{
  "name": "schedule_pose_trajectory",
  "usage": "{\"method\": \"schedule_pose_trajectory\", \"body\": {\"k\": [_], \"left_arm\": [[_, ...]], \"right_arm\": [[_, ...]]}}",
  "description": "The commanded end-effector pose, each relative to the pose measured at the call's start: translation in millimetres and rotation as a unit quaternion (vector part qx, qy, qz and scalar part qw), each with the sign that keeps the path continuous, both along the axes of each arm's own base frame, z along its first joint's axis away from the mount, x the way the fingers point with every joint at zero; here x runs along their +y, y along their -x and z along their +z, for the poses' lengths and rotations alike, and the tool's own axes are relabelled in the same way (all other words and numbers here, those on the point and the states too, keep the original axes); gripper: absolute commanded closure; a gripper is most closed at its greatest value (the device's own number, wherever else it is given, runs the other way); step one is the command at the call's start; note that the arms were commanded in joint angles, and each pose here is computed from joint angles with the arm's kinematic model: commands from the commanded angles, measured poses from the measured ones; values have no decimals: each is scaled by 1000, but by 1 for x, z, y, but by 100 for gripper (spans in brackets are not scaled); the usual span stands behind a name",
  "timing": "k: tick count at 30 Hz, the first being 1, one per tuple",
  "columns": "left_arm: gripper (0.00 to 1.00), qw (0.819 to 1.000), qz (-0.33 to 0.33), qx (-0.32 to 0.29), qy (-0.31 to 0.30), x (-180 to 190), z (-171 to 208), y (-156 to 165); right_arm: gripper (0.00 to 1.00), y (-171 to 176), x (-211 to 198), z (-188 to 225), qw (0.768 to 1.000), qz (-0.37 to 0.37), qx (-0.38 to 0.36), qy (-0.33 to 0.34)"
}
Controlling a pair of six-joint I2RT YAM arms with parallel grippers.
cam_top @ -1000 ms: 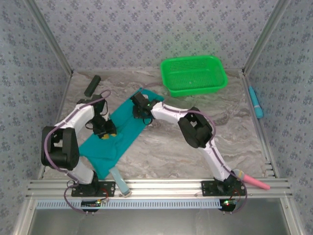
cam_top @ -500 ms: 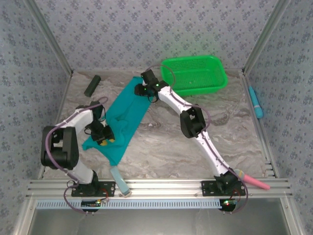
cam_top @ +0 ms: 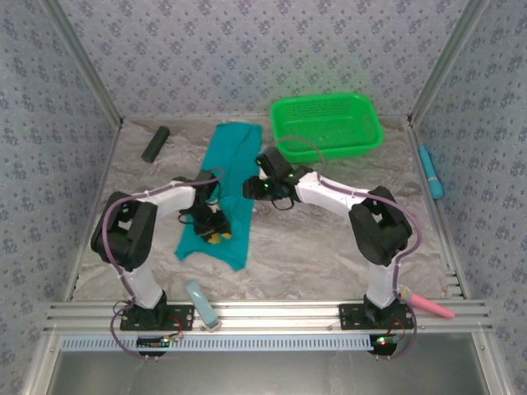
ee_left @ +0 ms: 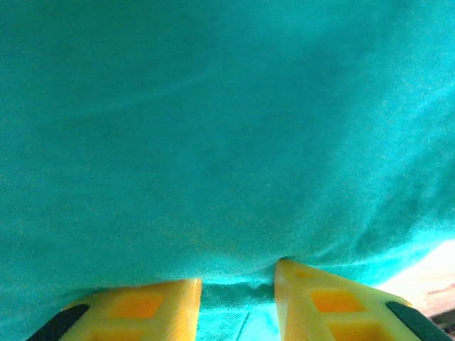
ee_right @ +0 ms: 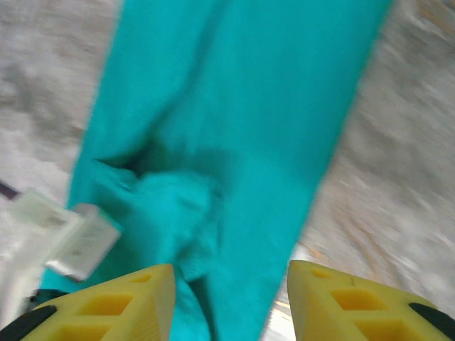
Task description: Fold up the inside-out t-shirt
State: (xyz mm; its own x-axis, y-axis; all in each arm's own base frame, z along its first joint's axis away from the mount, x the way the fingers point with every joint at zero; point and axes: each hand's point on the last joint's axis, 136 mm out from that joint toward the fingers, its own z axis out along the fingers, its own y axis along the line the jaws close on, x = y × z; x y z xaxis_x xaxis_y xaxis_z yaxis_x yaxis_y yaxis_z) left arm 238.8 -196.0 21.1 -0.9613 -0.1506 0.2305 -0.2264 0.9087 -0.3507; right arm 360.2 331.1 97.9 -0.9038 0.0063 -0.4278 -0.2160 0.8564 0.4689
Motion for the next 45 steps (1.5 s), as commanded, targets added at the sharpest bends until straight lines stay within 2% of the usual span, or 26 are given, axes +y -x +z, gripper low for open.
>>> {"method": "schedule_pose_trajectory", "body": {"k": [1, 4, 7, 9, 10, 11, 13, 15, 17, 18, 19, 20, 21, 22, 23, 24, 25, 26, 29, 33, 35, 37, 43, 45], "left_arm": [[67, 998, 7, -2, 59, -59, -1, -7], [66, 997, -19, -5, 75, -98, 10, -1], [65, 995, -39, -18, 85, -117, 32, 7], [65, 995, -58, -43, 68, -111, 51, 10], [65, 995, -75, -69, 21, -92, 62, 13], [65, 989, -99, -111, -13, -77, 77, 11], [63, 969, -160, -187, -27, -62, 106, 7], [60, 931, -238, -273, -41, -48, 130, -1], [51, 873, -335, -354, -20, -48, 149, -3], [50, 838, -389, -382, -5, -49, 152, 0], [49, 792, -454, -407, 16, -49, 151, 8], [47, 737, -522, -426, 39, -48, 149, 20], [31, 687, -577, -439, 47, -44, 145, 30], [2, 629, -632, -450, 53, -41, 139, 42], [0, 580, -674, -453, 69, -37, 129, 56], [0, 543, -703, -453, 74, -32, 116, 64], [0, 528, -714, -457, 61, -28, 98, 63], [0, 518, -718, -463, 44, -27, 84, 57], [1, 500, -747, -437, 42, -22, 55, 63], [2, 507, -764, -397, 37, -15, 36, 66], [2, 493, -774, -397, 27, -13, 26, 66], [4, 490, -779, -391, 11, -10, 18, 60], [16, 509, -794, -331, 31, -6, 1, 68], [21, 509, -801, -314, 35, -3, -6, 73]], "right_arm": [[52, -4, -48, 12, 998, -57, -18, 15], [51, 7, -85, 29, 996, -32, -68, 56], [48, 17, -115, 50, 985, 15, -134, 111], [47, 21, -133, 65, 975, 26, -173, 137], [45, 20, -142, 74, 971, 25, -194, 139], [45, 21, -148, 80, 969, 29, -210, 127], [44, 26, -145, 94, 962, 77, -247, 89], [42, 43, -129, 97, 937, 184, -287, 73], [38, 83, -106, 87, 881, 347, -316, 60], [35, 99, -101, 80, 856, 401, -322, 59], [31, 114, -98, 71, 824, 458, -328, 61], [21, 131, -96, 62, 790, 513, -331, 61], [17, 143, -95, 56, 762, 551, -335, 60], [1, 152, -95, 48, 737, 582, -338, 57], [0, 153, -93, 42, 727, 593, -342, 55], [0, 149, -90, 38, 721, 597, -348, 55], [0, 146, -86, 34, 712, 602, -357, 53], [0, 143, -82, 27, 701, 612, -362, 56], [0, 141, -76, 4, 673, 647, -349, 77], [0, 136, -64, -26, 639, 683, -338, 104], [0, 128, -57, -33, 634, 681, -348, 115], [0, 120, -52, -39, 628, 679, -356, 130], [0, 118, -48, -72, 611, 702, -332, 156], [3, 123, -56, -86, 604, 716, -306, 169]]}}
